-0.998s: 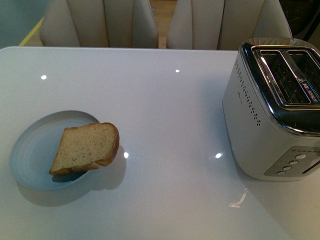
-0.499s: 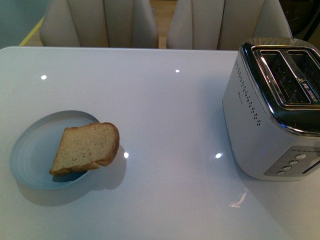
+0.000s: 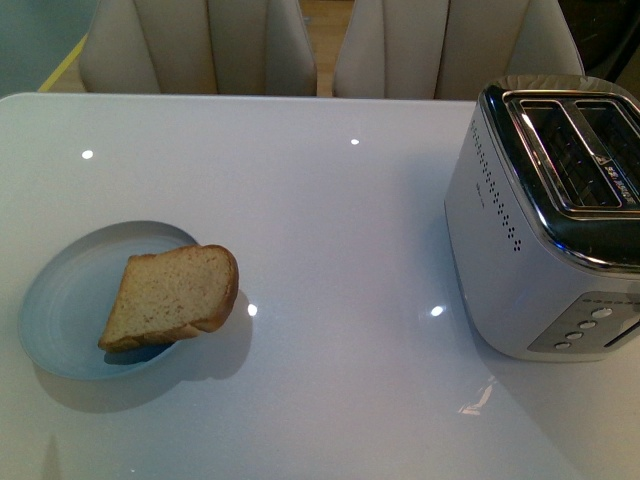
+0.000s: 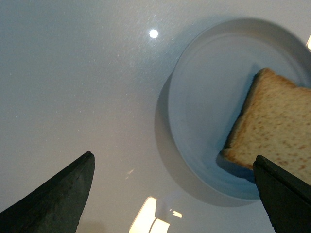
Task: Left arm holds plate, right arm toasts bread
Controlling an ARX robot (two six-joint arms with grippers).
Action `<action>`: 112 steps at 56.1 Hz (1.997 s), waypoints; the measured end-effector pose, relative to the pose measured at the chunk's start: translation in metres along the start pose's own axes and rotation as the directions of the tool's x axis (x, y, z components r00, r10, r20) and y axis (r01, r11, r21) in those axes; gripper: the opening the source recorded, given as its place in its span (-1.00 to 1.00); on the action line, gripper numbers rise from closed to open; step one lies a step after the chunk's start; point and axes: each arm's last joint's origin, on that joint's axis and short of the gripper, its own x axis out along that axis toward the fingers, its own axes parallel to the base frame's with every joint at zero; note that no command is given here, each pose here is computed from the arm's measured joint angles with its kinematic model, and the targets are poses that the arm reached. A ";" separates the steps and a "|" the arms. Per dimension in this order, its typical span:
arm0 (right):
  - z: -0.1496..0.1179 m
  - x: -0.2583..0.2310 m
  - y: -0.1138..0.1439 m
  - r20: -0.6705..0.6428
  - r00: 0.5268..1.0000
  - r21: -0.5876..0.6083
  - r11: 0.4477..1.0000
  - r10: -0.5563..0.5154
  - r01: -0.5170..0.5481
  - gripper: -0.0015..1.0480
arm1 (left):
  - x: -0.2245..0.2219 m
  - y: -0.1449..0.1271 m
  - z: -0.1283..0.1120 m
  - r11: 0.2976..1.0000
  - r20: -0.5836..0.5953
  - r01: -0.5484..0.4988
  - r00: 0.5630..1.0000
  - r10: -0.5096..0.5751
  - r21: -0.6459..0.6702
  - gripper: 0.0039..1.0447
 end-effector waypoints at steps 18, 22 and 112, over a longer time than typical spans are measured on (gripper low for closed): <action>0.000 0.000 0.000 0.000 1.000 0.000 1.000 0.000 0.000 0.83 | 0.043 0.000 -0.015 0.999 -0.111 -0.048 0.993 0.050 0.021 0.86; 0.000 0.000 0.000 0.000 1.000 0.000 1.000 0.000 0.000 0.83 | 0.054 -0.004 -0.014 0.999 -0.121 -0.042 0.992 0.044 0.023 0.86; 0.000 0.000 0.000 0.000 1.000 0.000 1.000 0.000 0.000 0.83 | 0.086 -0.020 -0.012 0.928 -0.188 0.019 0.978 -0.096 -0.373 -0.95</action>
